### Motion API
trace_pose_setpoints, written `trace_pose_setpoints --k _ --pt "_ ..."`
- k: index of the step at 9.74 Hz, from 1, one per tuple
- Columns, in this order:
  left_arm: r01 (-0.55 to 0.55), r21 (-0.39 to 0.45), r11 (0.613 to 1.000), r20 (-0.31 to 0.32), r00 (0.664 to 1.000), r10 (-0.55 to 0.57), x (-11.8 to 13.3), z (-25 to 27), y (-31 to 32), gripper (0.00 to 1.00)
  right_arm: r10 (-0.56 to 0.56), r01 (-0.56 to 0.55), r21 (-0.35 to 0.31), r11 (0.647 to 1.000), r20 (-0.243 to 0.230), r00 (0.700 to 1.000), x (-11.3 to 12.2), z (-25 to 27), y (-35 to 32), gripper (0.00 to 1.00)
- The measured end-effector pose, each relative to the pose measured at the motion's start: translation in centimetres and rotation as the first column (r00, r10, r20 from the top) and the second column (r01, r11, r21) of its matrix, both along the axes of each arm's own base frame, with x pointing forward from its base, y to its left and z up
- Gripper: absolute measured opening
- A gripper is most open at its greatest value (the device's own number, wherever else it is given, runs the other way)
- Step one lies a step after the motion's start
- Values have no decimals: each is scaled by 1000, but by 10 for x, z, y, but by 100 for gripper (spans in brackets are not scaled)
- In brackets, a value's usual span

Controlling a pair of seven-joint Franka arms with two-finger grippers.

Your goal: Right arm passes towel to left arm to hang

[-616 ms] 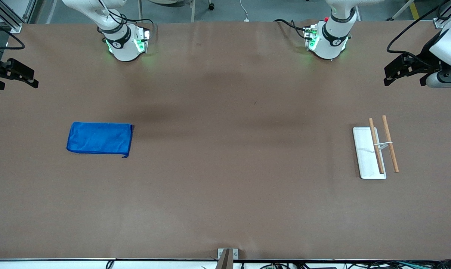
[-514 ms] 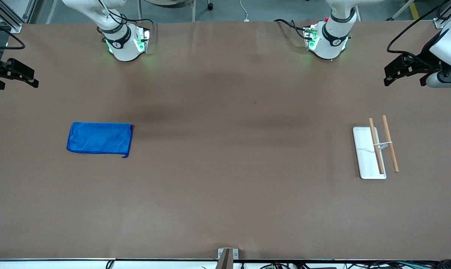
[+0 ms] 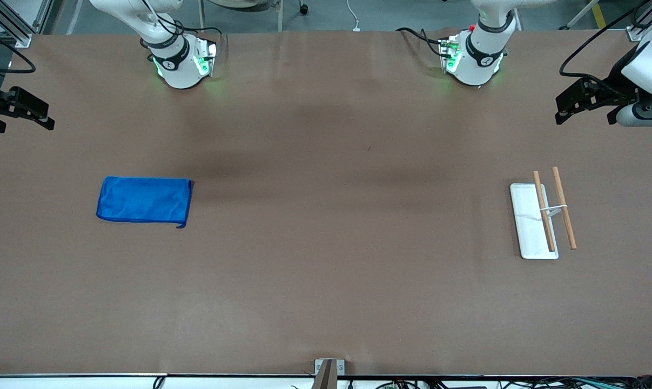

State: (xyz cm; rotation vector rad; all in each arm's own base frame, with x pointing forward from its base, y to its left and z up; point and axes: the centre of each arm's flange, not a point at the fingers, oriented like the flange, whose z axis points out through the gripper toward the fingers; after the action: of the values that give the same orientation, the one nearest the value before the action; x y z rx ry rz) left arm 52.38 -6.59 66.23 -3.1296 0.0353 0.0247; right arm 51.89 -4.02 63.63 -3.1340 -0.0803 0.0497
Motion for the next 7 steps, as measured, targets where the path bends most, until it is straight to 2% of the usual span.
trace_pose_setpoints --k 3,7 --pt "0 0 1000 -1 1000 0 0 0 0 100 -15 16 -4 1000 27 1000 18 -51 -10 98" --pt "2 0 1000 -2 1000 -2 1 -1 -1 100 -52 53 -15 998 31 998 36 -200 -31 99"
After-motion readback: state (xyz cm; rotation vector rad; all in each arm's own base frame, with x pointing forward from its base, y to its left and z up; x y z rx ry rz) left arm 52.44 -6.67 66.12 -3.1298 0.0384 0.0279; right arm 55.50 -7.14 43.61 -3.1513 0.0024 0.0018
